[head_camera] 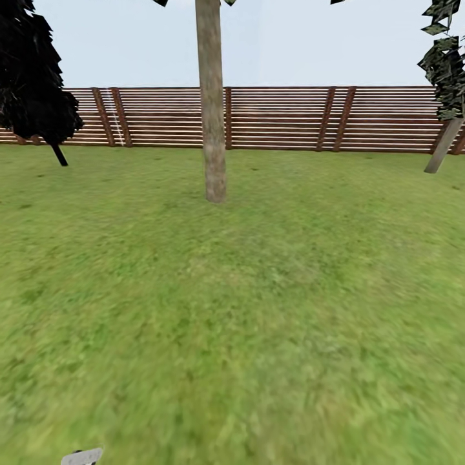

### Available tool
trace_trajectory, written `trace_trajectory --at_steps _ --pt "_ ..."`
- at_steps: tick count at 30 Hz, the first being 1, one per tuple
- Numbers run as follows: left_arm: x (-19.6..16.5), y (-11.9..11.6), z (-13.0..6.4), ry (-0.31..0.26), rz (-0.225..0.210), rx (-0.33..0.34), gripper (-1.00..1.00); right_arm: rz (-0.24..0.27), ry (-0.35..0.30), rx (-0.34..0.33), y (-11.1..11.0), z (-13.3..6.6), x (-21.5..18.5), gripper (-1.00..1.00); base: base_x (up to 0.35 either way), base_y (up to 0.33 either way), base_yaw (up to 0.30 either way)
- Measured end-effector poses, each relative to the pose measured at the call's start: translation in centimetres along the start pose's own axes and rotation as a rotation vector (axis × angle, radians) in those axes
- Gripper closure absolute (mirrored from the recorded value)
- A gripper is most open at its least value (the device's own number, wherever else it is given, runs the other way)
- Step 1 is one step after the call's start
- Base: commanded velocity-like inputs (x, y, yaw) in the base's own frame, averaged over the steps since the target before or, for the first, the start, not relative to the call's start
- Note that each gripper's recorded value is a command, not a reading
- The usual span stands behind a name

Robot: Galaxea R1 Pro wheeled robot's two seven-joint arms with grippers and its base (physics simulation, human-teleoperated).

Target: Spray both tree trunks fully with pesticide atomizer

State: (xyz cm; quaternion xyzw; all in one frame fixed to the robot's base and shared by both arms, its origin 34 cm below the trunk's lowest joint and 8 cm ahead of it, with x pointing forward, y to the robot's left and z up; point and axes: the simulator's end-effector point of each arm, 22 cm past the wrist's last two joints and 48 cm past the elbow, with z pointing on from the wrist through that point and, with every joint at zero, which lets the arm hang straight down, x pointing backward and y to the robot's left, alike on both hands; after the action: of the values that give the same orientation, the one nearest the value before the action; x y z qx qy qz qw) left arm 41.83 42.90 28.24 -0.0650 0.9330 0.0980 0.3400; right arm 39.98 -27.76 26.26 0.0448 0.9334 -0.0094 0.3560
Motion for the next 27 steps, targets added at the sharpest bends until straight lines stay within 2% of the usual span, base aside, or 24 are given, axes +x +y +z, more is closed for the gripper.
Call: trace_trajectory --at_steps 27 --pt "-0.13 -0.02 0.0 -0.006 -0.001 0.001 1.0 0.0 0.0 0.0 0.0 0.0 0.0 -1.0 0.34 0.0 0.0"
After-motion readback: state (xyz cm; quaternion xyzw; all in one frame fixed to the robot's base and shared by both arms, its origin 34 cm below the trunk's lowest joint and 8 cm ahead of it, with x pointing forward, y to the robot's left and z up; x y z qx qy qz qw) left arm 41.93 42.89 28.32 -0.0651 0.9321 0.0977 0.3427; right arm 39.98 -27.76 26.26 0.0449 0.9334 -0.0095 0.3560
